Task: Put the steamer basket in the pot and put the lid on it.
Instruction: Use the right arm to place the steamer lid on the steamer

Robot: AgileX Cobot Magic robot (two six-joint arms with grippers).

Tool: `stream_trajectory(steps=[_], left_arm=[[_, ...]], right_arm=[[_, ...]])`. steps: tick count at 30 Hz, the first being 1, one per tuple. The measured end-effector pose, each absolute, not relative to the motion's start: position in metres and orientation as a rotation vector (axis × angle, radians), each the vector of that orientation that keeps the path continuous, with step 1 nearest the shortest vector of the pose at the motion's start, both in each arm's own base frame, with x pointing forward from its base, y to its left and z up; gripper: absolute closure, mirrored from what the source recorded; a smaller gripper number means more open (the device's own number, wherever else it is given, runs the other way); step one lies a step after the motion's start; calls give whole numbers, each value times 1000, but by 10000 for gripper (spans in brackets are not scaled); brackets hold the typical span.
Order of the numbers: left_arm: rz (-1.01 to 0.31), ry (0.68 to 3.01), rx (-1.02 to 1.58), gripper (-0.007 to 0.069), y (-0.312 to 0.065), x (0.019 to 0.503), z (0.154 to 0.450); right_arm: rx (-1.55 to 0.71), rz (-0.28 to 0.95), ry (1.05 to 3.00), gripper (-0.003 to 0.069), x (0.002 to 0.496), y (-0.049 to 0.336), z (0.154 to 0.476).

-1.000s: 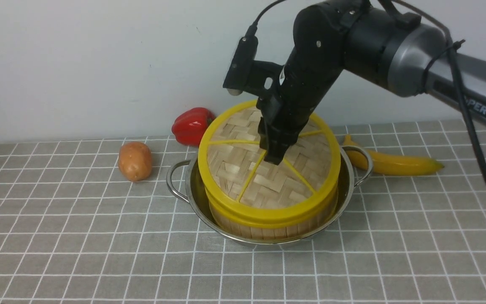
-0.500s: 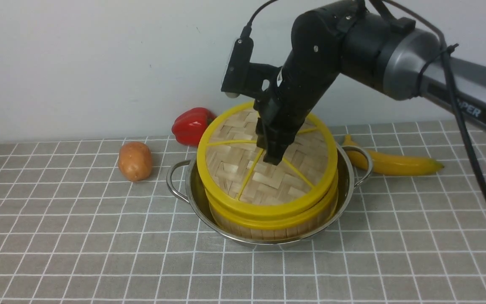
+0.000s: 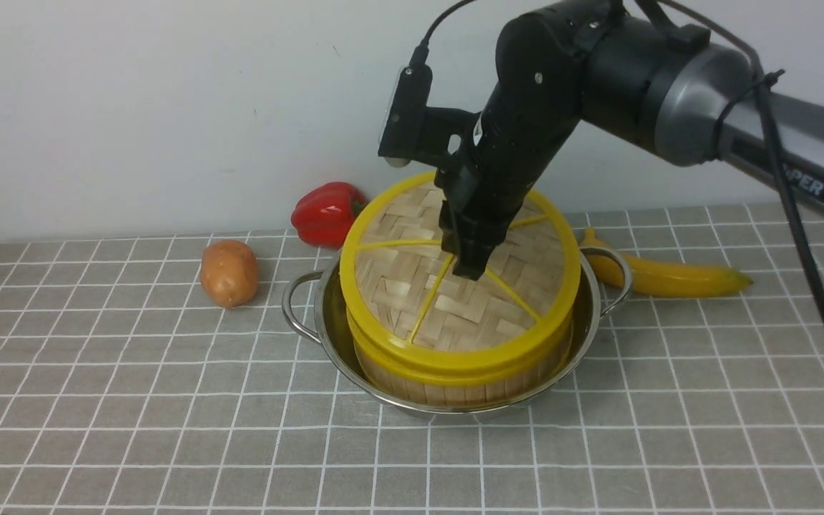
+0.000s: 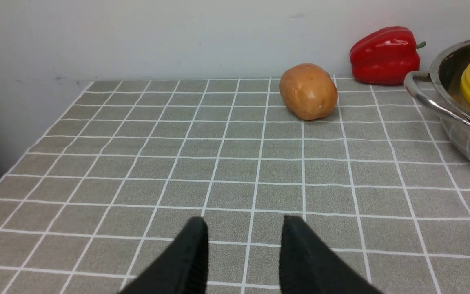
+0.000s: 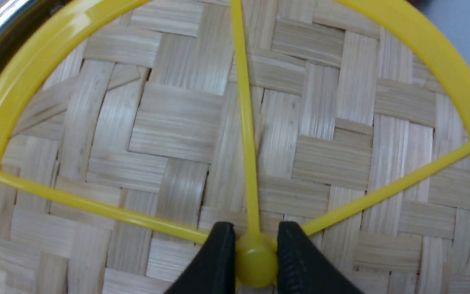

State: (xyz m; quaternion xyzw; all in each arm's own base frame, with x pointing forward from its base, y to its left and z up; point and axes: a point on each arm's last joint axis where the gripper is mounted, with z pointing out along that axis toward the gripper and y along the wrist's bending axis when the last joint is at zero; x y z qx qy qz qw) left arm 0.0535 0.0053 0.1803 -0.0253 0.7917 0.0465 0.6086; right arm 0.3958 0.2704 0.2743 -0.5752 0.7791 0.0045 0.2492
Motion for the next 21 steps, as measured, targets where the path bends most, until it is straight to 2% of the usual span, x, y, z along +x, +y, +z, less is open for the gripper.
stream_trajectory(steps=[13,21], left_arm=[[107,1829,-59,382,5,53,180],[107,1829,-59,382,5,53,180]], right_arm=[[-1559,13,2109,513,397,271,278],[-1492,28,2068,513,395,271,324]])
